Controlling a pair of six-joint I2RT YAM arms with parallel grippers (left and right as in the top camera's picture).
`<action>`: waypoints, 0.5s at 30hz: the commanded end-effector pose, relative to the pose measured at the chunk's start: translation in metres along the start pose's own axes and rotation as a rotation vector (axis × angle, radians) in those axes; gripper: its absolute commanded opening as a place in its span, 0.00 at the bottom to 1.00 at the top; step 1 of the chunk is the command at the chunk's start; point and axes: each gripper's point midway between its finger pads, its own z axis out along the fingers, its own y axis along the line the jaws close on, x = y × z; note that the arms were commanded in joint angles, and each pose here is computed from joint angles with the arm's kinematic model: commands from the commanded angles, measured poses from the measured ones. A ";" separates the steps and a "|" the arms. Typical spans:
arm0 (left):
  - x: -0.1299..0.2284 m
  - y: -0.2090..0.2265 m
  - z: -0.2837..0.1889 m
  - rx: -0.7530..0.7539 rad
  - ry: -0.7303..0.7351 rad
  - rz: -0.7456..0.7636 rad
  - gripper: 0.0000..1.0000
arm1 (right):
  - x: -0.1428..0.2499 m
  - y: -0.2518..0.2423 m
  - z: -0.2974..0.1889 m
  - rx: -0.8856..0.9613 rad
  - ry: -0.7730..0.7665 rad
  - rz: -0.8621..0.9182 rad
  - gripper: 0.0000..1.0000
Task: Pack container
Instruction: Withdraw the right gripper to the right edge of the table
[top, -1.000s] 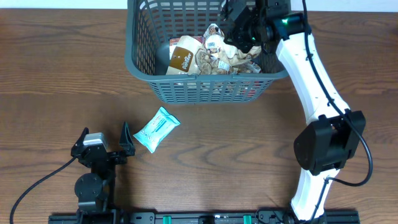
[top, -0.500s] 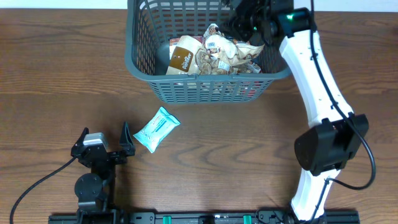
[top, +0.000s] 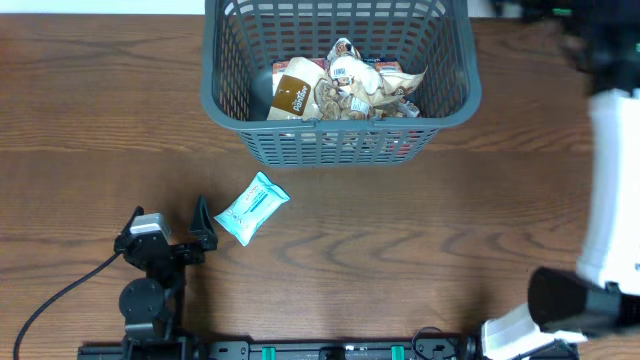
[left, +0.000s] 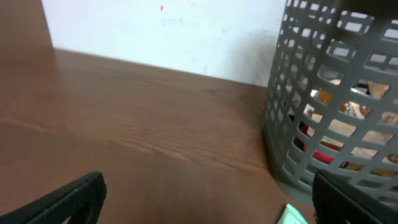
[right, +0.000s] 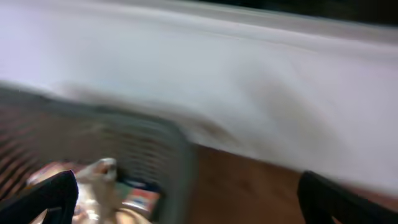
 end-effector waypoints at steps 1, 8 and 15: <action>-0.005 0.000 -0.009 -0.016 0.067 -0.061 0.99 | 0.001 -0.046 -0.035 0.109 -0.009 0.192 0.99; -0.034 -0.012 -0.027 -0.009 0.289 -0.055 0.99 | 0.050 -0.114 -0.060 0.259 0.121 0.326 0.99; -0.067 -0.044 -0.009 0.094 0.519 -0.076 0.99 | 0.101 -0.146 -0.056 0.335 0.236 0.404 0.99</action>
